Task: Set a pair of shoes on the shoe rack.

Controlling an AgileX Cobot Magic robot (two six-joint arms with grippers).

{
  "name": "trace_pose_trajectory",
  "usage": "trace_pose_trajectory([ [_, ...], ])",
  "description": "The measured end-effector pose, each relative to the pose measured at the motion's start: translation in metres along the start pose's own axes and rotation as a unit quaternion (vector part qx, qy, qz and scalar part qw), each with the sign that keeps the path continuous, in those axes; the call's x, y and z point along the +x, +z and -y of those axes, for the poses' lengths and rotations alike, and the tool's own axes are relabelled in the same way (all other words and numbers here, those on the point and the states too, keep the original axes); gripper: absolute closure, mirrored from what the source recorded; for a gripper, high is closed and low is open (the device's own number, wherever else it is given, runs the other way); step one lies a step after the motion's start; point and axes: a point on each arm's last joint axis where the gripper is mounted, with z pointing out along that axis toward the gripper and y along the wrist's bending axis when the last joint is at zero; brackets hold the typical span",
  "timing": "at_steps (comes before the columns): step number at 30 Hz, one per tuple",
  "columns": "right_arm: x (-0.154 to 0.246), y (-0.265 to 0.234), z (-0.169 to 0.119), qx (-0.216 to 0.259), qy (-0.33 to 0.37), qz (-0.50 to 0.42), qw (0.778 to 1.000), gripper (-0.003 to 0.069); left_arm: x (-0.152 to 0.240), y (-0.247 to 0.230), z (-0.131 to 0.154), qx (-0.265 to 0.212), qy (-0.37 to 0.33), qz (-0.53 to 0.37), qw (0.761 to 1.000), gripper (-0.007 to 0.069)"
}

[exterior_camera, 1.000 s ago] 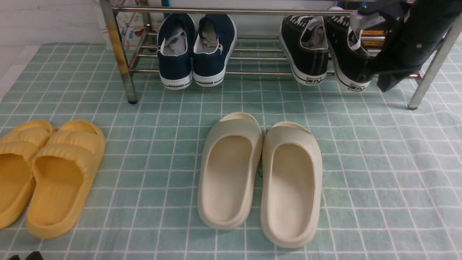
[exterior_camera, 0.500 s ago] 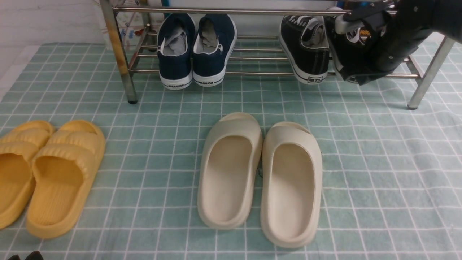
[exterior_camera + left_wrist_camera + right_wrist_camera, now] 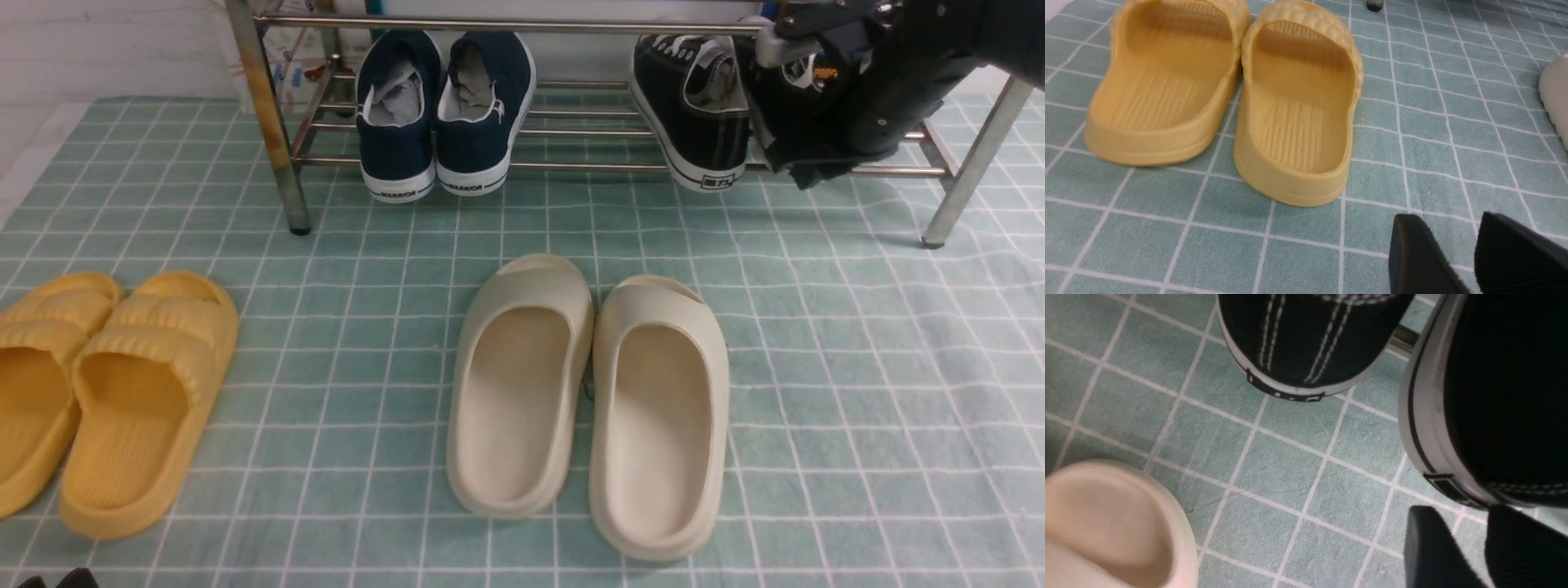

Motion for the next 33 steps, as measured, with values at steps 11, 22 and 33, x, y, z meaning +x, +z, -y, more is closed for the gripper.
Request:
trace_pose_trajectory([
  [11,0.005,-0.164,-0.008,-0.009,-0.002,0.025,1.0,0.0341,0.0,0.0,0.0,0.0,0.0,0.0,1.0,0.0386],
  [22,0.111,-0.259,-0.038,-0.047,0.02,0.109,0.993,0.0662,0.0,0.0,0.0,0.0,0.0,0.0,1.0,0.0386],
  [33,0.229,-0.294,-0.063,-0.053,0.046,0.259,0.963,0.0662,0.0,0.0,0.0,0.0,0.0,0.0,1.0,0.0386],
])
